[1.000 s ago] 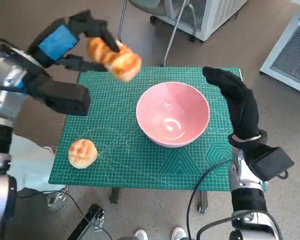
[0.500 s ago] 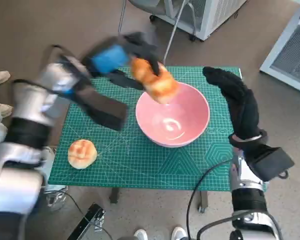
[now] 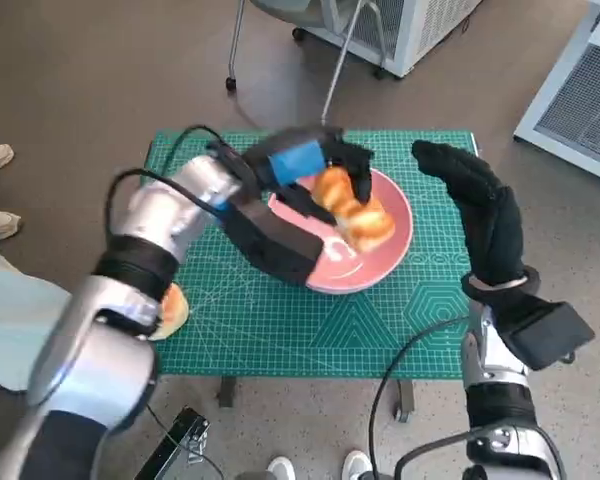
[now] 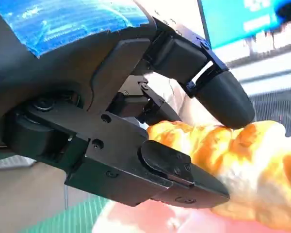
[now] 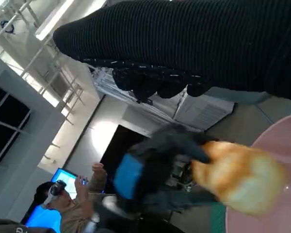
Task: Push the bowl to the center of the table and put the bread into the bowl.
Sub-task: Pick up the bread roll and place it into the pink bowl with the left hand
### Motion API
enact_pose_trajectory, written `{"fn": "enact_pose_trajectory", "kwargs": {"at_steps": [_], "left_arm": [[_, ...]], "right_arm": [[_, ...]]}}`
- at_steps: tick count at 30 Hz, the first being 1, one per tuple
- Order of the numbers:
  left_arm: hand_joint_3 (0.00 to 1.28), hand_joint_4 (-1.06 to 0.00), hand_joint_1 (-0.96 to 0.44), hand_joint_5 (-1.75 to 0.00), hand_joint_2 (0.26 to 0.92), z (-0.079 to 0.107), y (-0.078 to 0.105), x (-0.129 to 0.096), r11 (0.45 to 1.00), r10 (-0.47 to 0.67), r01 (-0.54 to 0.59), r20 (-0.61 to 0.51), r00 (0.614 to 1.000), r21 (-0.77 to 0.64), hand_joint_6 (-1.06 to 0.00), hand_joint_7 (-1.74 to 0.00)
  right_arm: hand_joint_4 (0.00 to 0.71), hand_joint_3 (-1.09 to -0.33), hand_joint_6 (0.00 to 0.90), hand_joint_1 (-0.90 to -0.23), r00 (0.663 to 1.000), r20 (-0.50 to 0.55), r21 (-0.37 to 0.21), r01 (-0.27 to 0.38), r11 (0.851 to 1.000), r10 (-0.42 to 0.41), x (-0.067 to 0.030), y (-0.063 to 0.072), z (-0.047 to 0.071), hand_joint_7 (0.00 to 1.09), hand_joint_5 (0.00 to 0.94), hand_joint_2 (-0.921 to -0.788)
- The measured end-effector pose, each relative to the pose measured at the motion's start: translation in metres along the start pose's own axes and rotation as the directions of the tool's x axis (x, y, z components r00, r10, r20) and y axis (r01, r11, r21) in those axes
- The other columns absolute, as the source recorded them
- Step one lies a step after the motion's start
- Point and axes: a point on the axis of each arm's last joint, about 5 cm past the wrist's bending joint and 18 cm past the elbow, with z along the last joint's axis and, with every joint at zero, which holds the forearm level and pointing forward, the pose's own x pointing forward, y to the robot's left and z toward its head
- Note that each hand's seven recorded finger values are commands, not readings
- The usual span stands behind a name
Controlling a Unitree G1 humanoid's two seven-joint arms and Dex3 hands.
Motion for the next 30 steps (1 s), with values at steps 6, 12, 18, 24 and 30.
{"fn": "enact_pose_trajectory", "kwargs": {"at_steps": [6,12,18,24,30], "left_arm": [[0.18,-0.28,-0.11,-0.38,0.916,0.003,-0.006,0.003,0.997,-0.079,0.079,-0.034,0.996,-0.009,-0.34,-0.75],[0.12,-0.19,-0.12,-0.04,0.920,0.000,-0.005,0.003,0.972,-0.232,0.228,-0.101,0.967,-0.048,-0.32,-0.30],[0.09,-0.19,-0.11,-0.01,0.918,-0.005,0.000,-0.001,0.966,-0.253,0.244,-0.112,0.961,-0.090,-0.35,-0.24],[0.04,-0.33,-0.12,-0.06,0.903,-0.016,0.010,-0.012,0.979,-0.172,0.160,-0.090,0.981,-0.124,-0.46,-0.26],[0.02,-0.43,-0.09,-0.08,0.898,-0.031,0.025,-0.031,0.983,-0.121,0.107,-0.087,0.989,-0.146,-0.51,-0.28]], "right_arm": [[0.429,-0.747,0.050,-0.597,1.000,0.004,-0.002,0.002,1.000,-0.002,-0.0008,-0.001,0.001,0.82,0.041,-0.921],[0.430,-0.745,0.056,-0.597,1.000,-0.003,-0.005,0.009,1.000,-0.009,-0.0037,-0.001,0.001,0.81,0.039,-0.921],[0.431,-0.749,0.060,-0.592,1.000,-0.007,-0.009,0.017,1.000,-0.017,-0.0041,-0.001,0.001,0.80,0.037,-0.921],[0.431,-0.752,0.062,-0.597,1.000,-0.011,-0.011,0.017,1.000,-0.017,-0.0035,0.000,0.001,0.79,0.036,-0.921],[0.430,-0.756,0.062,-0.595,1.000,-0.007,-0.005,0.013,1.000,-0.013,-0.0018,0.001,0.001,0.79,0.034,-0.921]]}}
